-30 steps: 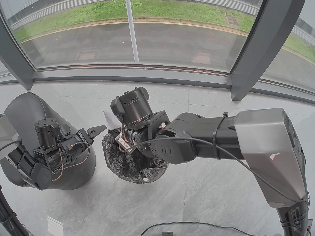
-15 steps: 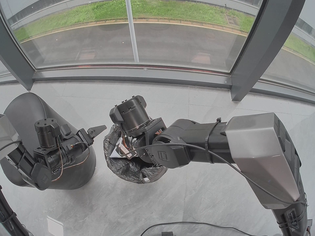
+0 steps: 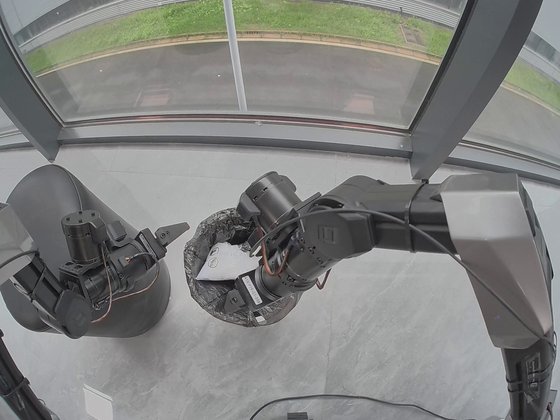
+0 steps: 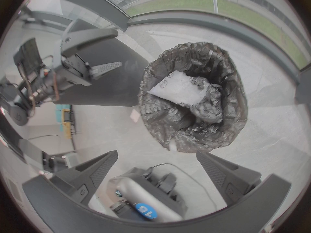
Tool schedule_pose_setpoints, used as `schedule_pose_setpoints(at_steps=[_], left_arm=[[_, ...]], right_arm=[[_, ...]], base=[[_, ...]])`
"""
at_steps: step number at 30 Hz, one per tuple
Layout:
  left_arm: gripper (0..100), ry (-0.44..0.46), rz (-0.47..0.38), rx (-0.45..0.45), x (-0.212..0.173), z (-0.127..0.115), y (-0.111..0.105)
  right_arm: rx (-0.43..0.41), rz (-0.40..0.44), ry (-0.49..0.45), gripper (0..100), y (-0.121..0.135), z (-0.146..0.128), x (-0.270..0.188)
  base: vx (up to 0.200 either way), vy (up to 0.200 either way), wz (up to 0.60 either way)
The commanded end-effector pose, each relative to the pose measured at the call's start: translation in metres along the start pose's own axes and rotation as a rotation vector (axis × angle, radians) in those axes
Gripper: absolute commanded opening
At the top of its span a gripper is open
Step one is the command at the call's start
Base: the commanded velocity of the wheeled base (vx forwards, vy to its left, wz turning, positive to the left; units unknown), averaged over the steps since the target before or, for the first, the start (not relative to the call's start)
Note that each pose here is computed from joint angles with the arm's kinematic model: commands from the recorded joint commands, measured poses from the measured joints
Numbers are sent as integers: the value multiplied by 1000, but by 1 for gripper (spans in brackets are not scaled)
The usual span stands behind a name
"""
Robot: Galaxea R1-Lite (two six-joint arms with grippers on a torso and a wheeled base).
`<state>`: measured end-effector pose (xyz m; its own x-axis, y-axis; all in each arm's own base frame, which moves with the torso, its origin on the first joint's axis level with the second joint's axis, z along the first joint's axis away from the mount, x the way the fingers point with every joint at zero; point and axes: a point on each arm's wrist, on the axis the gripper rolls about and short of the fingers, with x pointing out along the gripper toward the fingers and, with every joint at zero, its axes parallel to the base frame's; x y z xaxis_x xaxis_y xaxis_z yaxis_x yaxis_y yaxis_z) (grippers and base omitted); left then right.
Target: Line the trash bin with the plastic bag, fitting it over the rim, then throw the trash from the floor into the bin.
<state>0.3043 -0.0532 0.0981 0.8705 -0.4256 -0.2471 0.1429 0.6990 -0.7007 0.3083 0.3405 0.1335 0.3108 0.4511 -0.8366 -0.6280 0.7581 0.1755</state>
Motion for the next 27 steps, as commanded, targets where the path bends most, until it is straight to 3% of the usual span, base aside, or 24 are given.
schedule_pose_setpoints(at_steps=[1, 6, 9, 14, 20, 27], left_arm=[[100, 3, 1, -1, 1, -1, 1], [100, 4, 2, -4, 1, 0, 2], [100, 2, 2, -4, 0, 0, 1], [100, -9, -4, 24, -4, 1, 0], [100, -89, -84, 84, -19, 4, -11], [100, -85, -82, 83, -18, 4, -11]], right_arm=[[136, 34, -5, 100, -29, 7, -21], [12, -65, -141, 100, -26, 16, 11], [-29, -70, -176, 100, -19, 17, 26], [-47, -62, -166, 100, -11, 14, 34], [-44, -94, -176, 100, -12, 15, 30], [-44, -105, -174, 100, -11, 15, 28]], base=[[0, 0, 0], [0, 0, 0], [0, 0, 0], [0, 0, 0], [0, 0, 0], [0, 0, 0]])
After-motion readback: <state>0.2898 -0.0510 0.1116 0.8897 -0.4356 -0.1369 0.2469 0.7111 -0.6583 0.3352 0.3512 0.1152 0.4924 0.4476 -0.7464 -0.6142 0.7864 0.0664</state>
